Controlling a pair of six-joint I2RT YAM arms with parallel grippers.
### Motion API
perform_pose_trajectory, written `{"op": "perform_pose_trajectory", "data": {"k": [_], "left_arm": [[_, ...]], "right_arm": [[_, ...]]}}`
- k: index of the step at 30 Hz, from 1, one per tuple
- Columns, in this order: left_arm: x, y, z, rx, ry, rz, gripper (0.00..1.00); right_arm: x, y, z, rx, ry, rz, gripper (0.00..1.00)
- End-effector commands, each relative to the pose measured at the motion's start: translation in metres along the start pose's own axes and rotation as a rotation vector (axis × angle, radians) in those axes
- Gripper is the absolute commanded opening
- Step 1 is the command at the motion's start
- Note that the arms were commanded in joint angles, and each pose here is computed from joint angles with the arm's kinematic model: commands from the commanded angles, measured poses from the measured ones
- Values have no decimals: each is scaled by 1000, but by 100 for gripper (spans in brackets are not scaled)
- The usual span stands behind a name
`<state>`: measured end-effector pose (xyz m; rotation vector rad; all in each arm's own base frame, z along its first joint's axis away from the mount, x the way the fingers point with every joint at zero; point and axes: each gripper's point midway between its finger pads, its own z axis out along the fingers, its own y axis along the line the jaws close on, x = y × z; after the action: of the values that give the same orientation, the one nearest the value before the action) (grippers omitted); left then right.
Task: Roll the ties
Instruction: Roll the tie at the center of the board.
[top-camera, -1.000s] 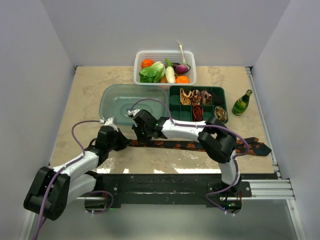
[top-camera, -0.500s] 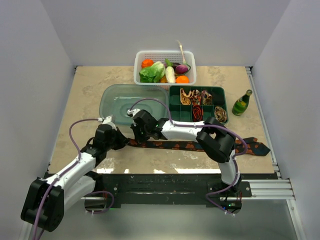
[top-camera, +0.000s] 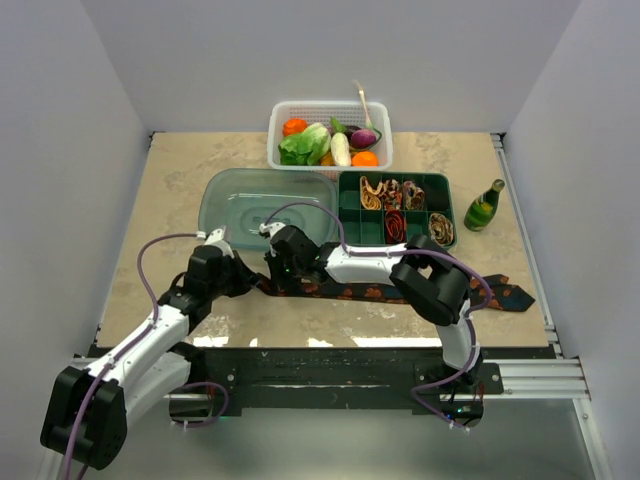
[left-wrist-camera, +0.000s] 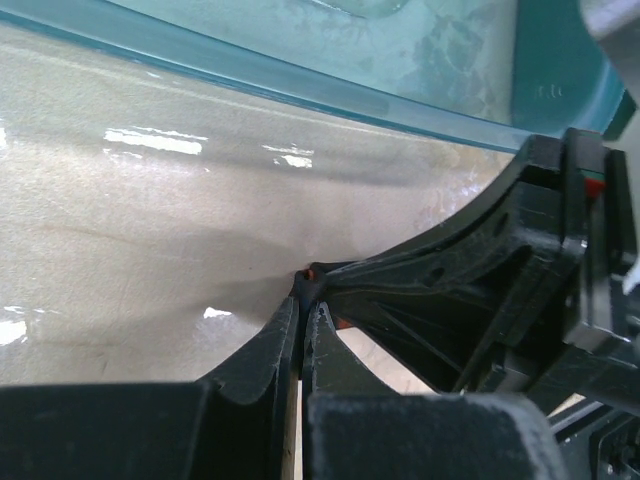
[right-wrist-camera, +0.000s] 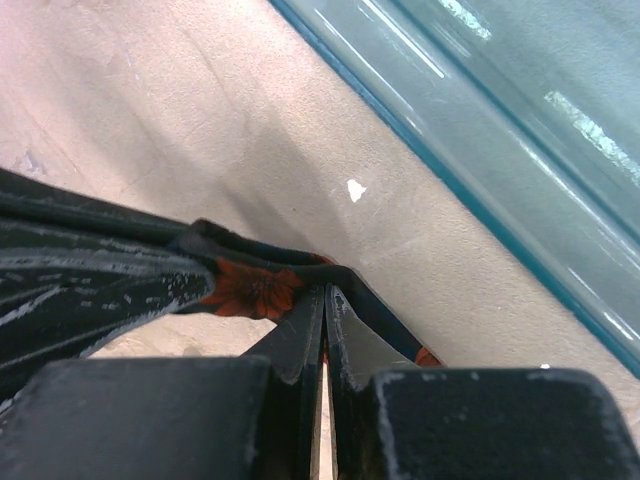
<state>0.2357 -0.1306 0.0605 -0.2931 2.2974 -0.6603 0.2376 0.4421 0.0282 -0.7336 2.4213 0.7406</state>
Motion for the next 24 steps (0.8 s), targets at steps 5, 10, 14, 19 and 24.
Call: {"op": "perform_pose_trajectory", "data": {"k": [5, 10, 14, 19, 24], "left_arm": [[-22, -40, -4, 172, -53, 29, 0], [-14, -45, -3, 196, -38, 31, 0], [-6, -48, 1, 210, -20, 30, 0], [5, -54, 3, 227, 3, 46, 0], [16, -59, 4, 230, 25, 66, 0]], "right_arm": [[-1, 15, -2, -95, -87, 111, 2], [-1, 14, -13, -125, -179, 219, 1], [-2, 11, -14, -121, -211, 263, 0], [3, 12, -10, -153, -216, 305, 0], [6, 14, -5, -176, -207, 312, 0]]}}
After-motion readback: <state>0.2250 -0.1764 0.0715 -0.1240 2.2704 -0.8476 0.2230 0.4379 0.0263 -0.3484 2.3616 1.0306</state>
